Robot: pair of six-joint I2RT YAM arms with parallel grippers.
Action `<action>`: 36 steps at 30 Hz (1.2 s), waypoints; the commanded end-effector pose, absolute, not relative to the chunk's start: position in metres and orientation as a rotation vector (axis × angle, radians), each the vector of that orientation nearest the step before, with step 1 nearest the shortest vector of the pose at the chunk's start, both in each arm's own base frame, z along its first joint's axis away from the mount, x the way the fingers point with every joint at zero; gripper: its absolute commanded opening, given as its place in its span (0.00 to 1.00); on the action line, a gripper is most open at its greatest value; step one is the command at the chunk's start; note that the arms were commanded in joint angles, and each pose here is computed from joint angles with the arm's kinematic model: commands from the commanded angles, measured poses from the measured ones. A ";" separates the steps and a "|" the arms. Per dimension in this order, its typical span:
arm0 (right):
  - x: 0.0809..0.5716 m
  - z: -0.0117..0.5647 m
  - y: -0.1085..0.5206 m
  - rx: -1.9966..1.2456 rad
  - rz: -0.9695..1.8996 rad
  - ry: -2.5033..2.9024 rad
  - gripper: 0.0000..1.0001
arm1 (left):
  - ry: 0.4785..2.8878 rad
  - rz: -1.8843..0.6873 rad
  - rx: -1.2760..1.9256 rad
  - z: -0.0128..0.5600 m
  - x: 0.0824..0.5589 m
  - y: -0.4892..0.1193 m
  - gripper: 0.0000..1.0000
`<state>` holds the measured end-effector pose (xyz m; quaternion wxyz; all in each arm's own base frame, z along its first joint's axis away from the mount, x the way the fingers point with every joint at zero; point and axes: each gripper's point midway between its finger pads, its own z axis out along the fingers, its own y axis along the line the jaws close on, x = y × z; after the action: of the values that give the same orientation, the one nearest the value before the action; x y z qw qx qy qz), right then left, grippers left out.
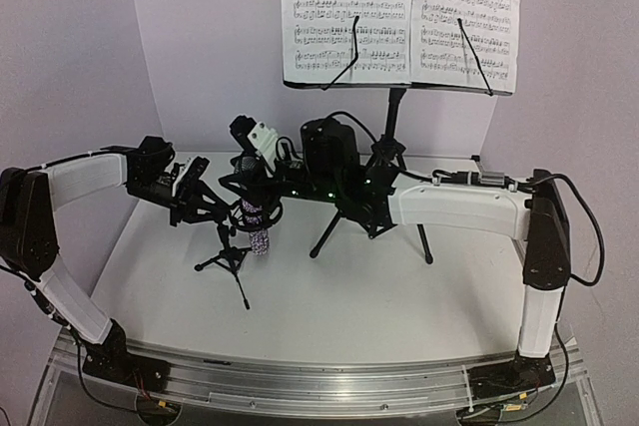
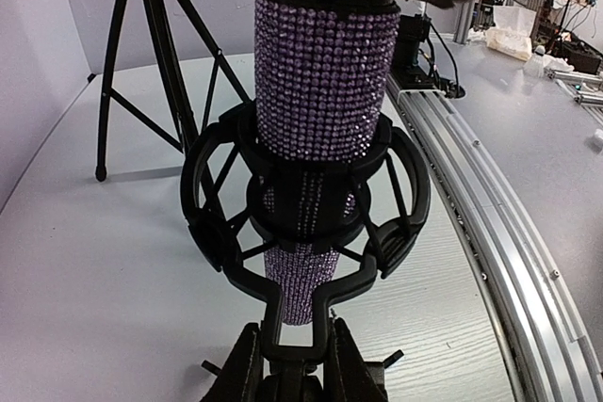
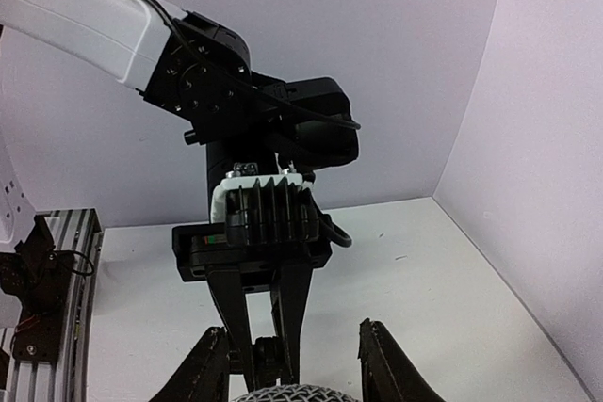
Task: Pack up the instrument practice props
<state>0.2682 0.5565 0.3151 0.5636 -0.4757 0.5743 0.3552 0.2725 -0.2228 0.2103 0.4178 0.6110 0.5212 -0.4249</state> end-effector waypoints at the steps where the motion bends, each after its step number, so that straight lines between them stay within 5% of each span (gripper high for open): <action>1: 0.260 0.387 0.561 -1.056 0.837 1.155 0.00 | 1.354 -0.916 1.600 0.208 0.290 -0.219 0.00; 12: 0.260 0.332 0.563 -1.035 0.943 1.336 0.03 | 1.390 -1.048 1.522 0.203 0.276 -0.221 0.00; 17: 0.257 0.334 0.559 -1.017 0.967 1.356 0.35 | 1.399 -1.096 1.497 0.202 0.272 -0.221 0.00; 22: 0.259 0.332 0.551 -0.989 0.951 1.385 0.54 | 1.395 -1.118 1.483 0.202 0.271 -0.221 0.00; 25: 0.259 0.332 0.546 -0.973 0.947 1.399 0.88 | 1.394 -1.118 1.478 0.202 0.271 -0.219 0.00; 36: 0.259 0.314 0.526 -0.924 0.920 1.462 0.84 | 1.385 -1.123 1.471 0.201 0.268 -0.217 0.00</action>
<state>0.2632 0.5382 0.2837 0.5322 -0.4199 0.6322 0.3753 0.2752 -0.2183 0.1924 0.4025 0.6011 0.5505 -0.4167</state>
